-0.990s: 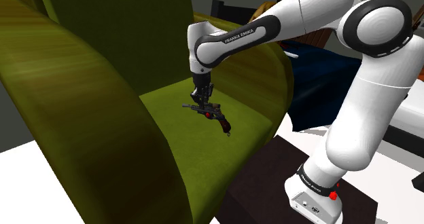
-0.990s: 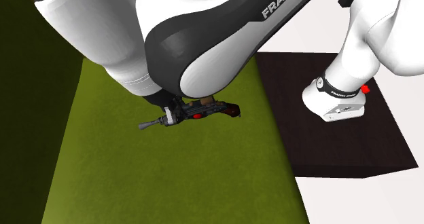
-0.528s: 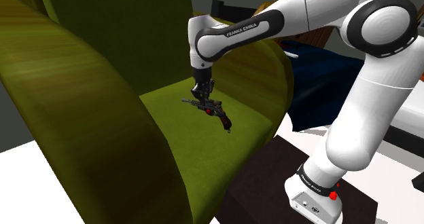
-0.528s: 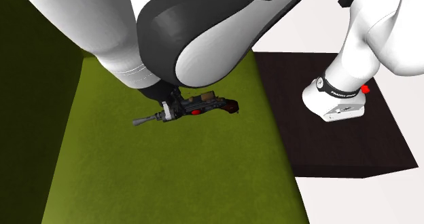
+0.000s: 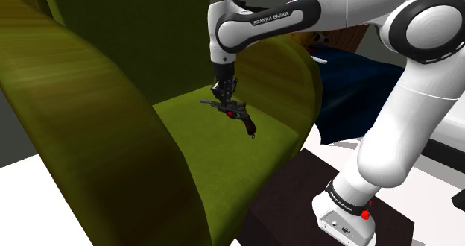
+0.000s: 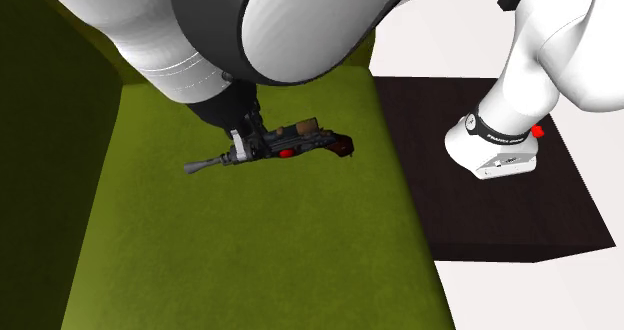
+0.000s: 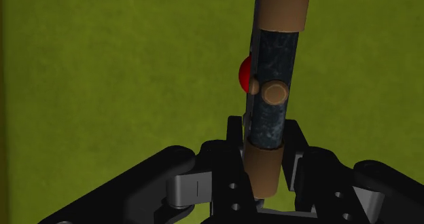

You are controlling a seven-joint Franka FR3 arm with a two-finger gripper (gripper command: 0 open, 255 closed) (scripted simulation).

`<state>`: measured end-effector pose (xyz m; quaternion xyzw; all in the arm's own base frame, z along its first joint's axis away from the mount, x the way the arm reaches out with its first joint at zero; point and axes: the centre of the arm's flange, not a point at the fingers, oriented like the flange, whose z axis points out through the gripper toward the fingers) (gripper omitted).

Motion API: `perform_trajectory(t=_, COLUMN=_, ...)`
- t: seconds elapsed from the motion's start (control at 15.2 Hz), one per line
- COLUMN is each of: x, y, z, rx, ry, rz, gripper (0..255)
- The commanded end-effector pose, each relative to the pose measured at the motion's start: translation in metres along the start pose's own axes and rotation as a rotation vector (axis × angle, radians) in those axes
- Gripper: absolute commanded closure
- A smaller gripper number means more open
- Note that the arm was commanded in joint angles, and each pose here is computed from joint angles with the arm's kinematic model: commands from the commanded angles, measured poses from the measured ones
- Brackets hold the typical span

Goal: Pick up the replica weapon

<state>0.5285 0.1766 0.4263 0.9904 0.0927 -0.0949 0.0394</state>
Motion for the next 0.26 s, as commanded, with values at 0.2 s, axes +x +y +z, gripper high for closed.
perform_trajectory(t=0.2, x=-0.0027, y=0.0004, z=-0.0161, rx=0.0, ry=0.0, rz=0.0, gripper=255)
